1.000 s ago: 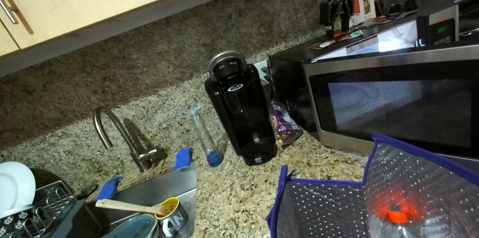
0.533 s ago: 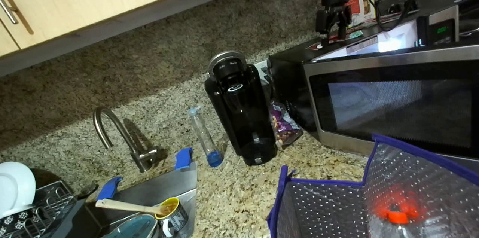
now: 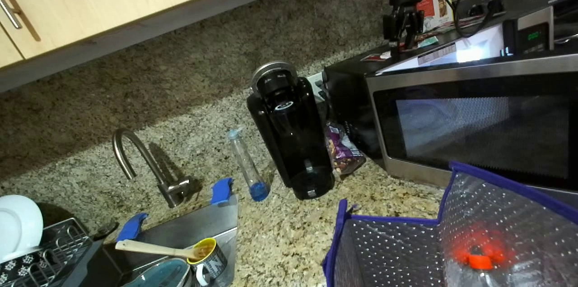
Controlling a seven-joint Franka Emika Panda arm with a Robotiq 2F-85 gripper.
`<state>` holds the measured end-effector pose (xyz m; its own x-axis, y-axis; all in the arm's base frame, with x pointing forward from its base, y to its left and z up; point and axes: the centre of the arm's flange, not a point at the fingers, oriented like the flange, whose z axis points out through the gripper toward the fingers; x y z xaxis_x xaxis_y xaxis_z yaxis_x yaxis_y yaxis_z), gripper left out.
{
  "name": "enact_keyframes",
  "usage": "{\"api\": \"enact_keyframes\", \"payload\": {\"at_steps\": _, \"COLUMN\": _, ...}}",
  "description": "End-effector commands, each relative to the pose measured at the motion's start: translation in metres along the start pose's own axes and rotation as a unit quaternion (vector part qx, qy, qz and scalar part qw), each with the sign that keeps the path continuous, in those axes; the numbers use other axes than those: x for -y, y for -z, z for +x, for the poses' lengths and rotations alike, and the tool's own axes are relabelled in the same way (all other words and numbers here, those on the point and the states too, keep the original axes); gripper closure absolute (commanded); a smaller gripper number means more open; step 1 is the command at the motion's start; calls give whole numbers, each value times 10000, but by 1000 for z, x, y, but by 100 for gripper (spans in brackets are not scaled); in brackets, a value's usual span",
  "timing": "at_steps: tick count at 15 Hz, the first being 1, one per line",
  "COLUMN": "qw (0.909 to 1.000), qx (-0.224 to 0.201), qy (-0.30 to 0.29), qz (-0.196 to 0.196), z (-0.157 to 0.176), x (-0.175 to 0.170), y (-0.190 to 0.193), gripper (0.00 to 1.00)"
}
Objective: Pick up one sachet from the top of the microwave and put it in the blue bag then close the microwave door
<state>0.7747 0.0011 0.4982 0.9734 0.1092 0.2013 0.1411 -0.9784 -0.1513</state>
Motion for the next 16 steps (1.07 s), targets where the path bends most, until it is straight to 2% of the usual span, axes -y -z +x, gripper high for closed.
{"api": "enact_keyframes", "payload": {"at_steps": 1, "qw": 9997, "qx": 15, "qy": 58, "qz": 225, "z": 20, "x": -8, "y": -4, "gripper": 67}}
{"api": "enact_keyframes", "payload": {"at_steps": 5, "qw": 9993, "qx": 14, "qy": 62, "qz": 376, "z": 16, "x": -8, "y": -5, "gripper": 90}}
{"api": "enact_keyframes", "payload": {"at_steps": 8, "qw": 9990, "qx": 40, "qy": 61, "qz": 440, "z": 13, "x": -8, "y": -4, "gripper": 97}}
{"api": "enact_keyframes", "payload": {"at_steps": 10, "qw": 9991, "qx": 31, "qy": 56, "qz": 428, "z": 8, "x": -8, "y": -1, "gripper": 92}}
{"api": "enact_keyframes", "payload": {"at_steps": 15, "qw": 9989, "qx": 4, "qy": 22, "qz": 464, "z": -3, "x": -11, "y": 5, "gripper": 92}}
{"api": "enact_keyframes", "payload": {"at_steps": 16, "qw": 9990, "qx": -22, "qy": -72, "qz": 449, "z": -3, "x": -11, "y": 5, "gripper": 66}}
